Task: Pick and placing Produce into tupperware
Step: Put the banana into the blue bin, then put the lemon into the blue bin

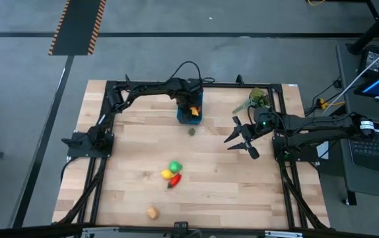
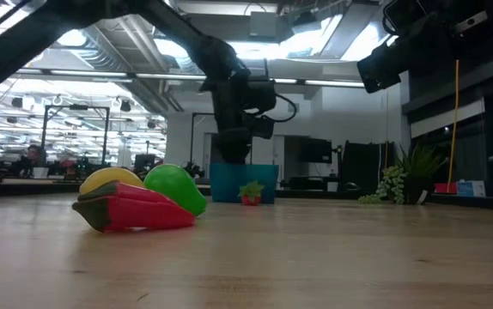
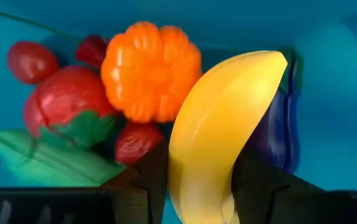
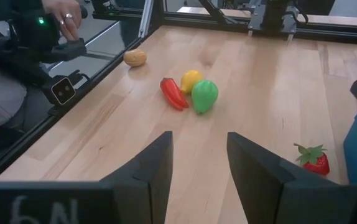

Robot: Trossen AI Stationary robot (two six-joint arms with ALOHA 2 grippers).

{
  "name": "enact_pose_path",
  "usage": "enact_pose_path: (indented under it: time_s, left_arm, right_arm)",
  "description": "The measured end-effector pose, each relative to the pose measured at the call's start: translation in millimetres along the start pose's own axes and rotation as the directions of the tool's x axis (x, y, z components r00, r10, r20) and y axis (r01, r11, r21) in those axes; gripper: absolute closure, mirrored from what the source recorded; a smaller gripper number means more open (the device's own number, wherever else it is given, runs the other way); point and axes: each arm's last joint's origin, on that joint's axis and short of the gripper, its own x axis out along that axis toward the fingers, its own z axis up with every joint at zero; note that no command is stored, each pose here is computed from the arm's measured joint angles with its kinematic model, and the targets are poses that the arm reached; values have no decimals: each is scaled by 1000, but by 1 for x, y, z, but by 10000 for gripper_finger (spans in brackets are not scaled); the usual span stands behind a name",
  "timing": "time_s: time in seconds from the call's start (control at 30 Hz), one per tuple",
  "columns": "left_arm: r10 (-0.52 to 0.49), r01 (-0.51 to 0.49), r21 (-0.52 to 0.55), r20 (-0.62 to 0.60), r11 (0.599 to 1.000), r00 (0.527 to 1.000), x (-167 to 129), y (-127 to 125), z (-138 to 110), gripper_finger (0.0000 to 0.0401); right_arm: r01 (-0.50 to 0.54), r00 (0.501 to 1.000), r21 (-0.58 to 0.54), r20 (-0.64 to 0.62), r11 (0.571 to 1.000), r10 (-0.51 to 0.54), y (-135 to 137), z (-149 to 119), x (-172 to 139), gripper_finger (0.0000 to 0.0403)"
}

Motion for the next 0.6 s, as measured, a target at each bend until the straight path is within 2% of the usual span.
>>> enact_pose_path:
  time_s: [0.13,0.4,0.6]
  left_arm:
    - [28,-29,0,-24,1000,999,-8,-1,4,270]
    - [25,-26,-5,-31,1000,999,-10,-11,10,178]
    - [54,-53,24,-69,998,996,-11,-22,10,162]
  right_arm:
    - [0,1000,-1,-1,1000,0,0,0,0,250]
    - [-1,1000,2,-6,1000,1,0,-1,0,250]
    - [-1,1000,2,-6,1000,1,0,-1,0,250]
